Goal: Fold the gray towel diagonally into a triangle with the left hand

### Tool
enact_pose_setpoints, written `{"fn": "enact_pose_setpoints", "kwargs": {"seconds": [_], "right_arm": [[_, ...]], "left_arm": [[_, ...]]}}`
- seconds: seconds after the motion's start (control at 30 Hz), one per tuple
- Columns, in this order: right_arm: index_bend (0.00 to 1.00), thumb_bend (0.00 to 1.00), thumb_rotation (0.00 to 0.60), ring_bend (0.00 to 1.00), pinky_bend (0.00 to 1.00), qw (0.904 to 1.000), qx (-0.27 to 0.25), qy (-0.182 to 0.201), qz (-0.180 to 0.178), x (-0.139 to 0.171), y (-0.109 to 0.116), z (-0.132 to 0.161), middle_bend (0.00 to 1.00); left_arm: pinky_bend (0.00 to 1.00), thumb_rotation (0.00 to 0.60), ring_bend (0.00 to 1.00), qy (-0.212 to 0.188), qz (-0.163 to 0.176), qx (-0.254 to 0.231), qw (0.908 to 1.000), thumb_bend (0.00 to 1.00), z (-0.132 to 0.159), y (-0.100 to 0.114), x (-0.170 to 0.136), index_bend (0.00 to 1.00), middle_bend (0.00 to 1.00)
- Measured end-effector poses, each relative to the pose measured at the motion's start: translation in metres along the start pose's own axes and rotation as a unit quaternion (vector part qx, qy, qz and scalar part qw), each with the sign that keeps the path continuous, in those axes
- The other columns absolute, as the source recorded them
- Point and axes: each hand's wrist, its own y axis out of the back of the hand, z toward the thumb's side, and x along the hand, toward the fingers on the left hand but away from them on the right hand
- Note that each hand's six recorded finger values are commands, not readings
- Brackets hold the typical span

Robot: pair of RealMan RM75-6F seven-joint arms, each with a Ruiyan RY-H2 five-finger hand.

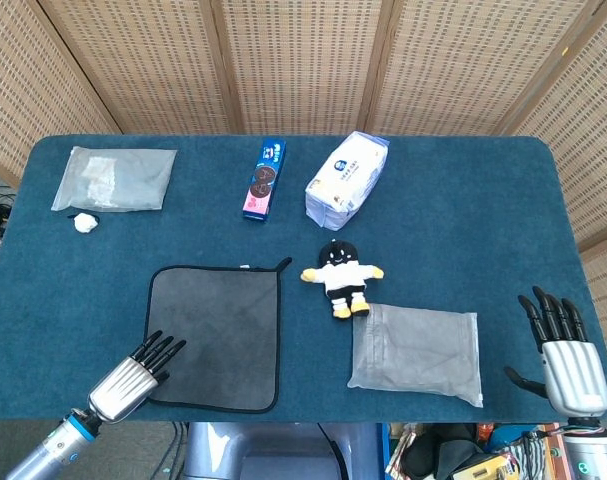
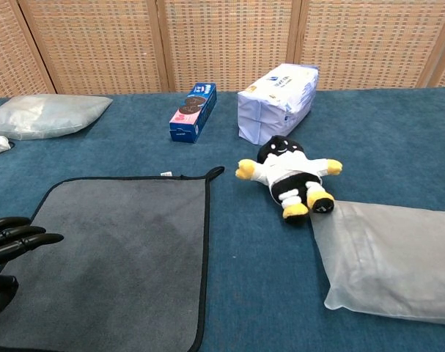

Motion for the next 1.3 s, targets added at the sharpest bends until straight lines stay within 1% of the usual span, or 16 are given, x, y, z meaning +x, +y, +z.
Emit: {"fn": "enact_pose_setpoints", "kwargs": {"seconds": [0.4, 0.53, 0.73, 1.07, 1.3], "right_arm": [[0.0, 0.0, 0.6, 0.0, 0.0, 1.0, 0.0, 0.001, 0.0, 0.0, 0.0, 0.0, 0.0], [0.0, 0.0, 0.6, 0.0, 0.0, 1.0, -0.001, 0.001, 0.0, 0.0, 0.0, 0.0, 0.0], [0.0, 0.0, 0.6, 0.0, 0.0, 1.0, -0.001, 0.003, 0.001, 0.001, 0.0, 0.001, 0.0], [0.0, 0.0, 0.6, 0.0, 0.0, 1.0, -0.001, 0.005, 0.003, 0.001, -0.001, 0.002, 0.0], [0.0, 0.0, 0.6, 0.0, 0.0, 1.0, -0.001, 0.006, 0.005, 0.001, -0.001, 0.002, 0.0]], "left_arm": [[0.0, 0.6, 0.0, 0.014, -0.003, 0.003, 0.9999, 0.25, -0.007, -0.002, 0.004, 0.58, 0.0], [0.0, 0.6, 0.0, 0.013, -0.007, -0.001, 0.9999, 0.3, -0.005, -0.004, 0.006, 0.6, 0.0], [0.0, 0.6, 0.0, 0.012, -0.008, -0.005, 0.9999, 0.32, -0.003, -0.004, 0.005, 0.6, 0.0], [0.0, 0.6, 0.0, 0.014, -0.01, -0.002, 0.9999, 0.43, -0.005, -0.001, 0.006, 0.6, 0.0], [0.0, 0.6, 0.0, 0.015, -0.007, -0.003, 0.9999, 0.44, -0.006, 0.003, 0.01, 0.6, 0.0]]}}
